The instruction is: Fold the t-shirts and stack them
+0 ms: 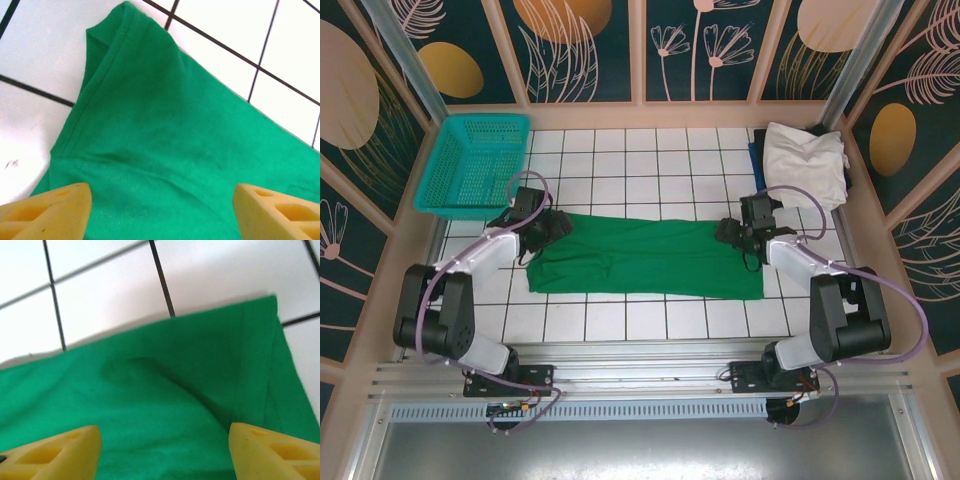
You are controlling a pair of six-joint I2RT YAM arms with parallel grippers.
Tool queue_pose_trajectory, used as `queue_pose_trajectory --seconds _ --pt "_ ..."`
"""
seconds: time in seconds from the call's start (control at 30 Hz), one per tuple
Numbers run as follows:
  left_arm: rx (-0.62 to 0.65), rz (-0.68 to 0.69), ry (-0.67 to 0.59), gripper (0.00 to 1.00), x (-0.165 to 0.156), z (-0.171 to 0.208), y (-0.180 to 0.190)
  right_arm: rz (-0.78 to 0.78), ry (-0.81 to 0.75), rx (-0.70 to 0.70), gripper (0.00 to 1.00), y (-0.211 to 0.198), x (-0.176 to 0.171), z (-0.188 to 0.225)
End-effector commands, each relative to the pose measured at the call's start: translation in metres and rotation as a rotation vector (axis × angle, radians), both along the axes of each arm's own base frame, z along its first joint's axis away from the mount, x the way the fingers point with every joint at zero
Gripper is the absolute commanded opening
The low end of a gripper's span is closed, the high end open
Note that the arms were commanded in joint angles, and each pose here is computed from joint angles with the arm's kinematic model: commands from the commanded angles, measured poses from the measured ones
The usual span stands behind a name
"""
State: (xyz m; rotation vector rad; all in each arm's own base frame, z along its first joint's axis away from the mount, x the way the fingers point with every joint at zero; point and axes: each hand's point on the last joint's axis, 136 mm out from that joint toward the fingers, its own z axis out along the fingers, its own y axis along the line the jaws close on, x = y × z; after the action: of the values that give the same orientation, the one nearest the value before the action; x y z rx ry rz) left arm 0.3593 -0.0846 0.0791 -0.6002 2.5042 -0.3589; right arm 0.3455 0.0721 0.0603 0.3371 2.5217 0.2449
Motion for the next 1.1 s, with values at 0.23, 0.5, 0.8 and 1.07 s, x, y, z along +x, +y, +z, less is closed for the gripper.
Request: queue_pose_trajectory --seconds 0.23,0.5,0.8,1.07 --pt "-0.064 -0.067 0.156 0.69 -0.080 -0.059 -0.029 -0.113 0.090 -0.020 0.68 -0.029 -0.013 -0.034" --pt "0.044 -0.028 0.190 0.68 -0.082 -0.061 -0.010 -0.160 0.058 -0.043 0.69 -0.051 -0.008 -0.019" --pt "0.073 -0.061 0.136 0.05 -0.071 -0.023 -0.010 -0.137 0.018 0.003 0.69 -0.043 -0.010 -0.014" --pt "0.075 -0.097 0.116 0.21 -0.076 0.008 -0.011 -0.124 -0.020 0.033 0.69 -0.038 -0.010 -0.005"
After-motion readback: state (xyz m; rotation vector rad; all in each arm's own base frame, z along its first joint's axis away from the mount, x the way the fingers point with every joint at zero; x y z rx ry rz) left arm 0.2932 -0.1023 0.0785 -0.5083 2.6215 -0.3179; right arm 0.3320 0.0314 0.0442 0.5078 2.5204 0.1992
